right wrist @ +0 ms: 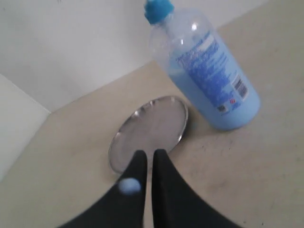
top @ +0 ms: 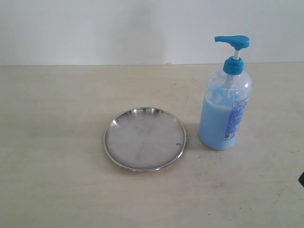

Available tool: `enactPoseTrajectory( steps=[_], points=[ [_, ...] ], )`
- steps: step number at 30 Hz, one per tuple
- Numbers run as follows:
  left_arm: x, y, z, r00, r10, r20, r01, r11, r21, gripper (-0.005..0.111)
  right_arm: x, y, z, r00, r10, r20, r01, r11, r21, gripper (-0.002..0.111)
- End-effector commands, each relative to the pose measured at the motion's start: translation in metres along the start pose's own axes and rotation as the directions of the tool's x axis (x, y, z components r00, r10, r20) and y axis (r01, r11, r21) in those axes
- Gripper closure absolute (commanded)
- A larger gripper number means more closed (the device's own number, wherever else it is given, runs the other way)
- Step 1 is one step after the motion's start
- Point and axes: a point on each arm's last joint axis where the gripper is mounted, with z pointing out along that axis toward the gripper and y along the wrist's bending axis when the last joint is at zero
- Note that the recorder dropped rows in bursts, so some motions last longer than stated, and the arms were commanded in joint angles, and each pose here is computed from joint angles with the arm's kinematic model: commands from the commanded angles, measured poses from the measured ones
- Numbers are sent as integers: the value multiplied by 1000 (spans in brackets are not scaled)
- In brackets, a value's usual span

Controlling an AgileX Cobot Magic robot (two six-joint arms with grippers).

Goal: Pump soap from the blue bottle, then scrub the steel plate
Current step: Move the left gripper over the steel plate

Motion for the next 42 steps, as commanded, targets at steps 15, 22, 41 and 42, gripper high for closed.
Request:
enactPoseTrajectory(
  steps=[15,22,41,42],
  points=[
    [-9,-38,229,869,247,-428,-176,964,199,103,2,-3,-1,957,-289,-30,290,957,26,107],
    [56,-58,253,796,257,-548,-51,931,362,103,4,-4,-1,976,-213,-55,215,976,30,107],
    [193,-74,263,550,193,-812,254,888,383,103,4,-4,-1,974,-220,-52,222,974,34,107],
    [200,-76,263,540,191,-820,277,879,388,103,4,-4,-1,974,-220,-52,222,974,34,107]
  ],
)
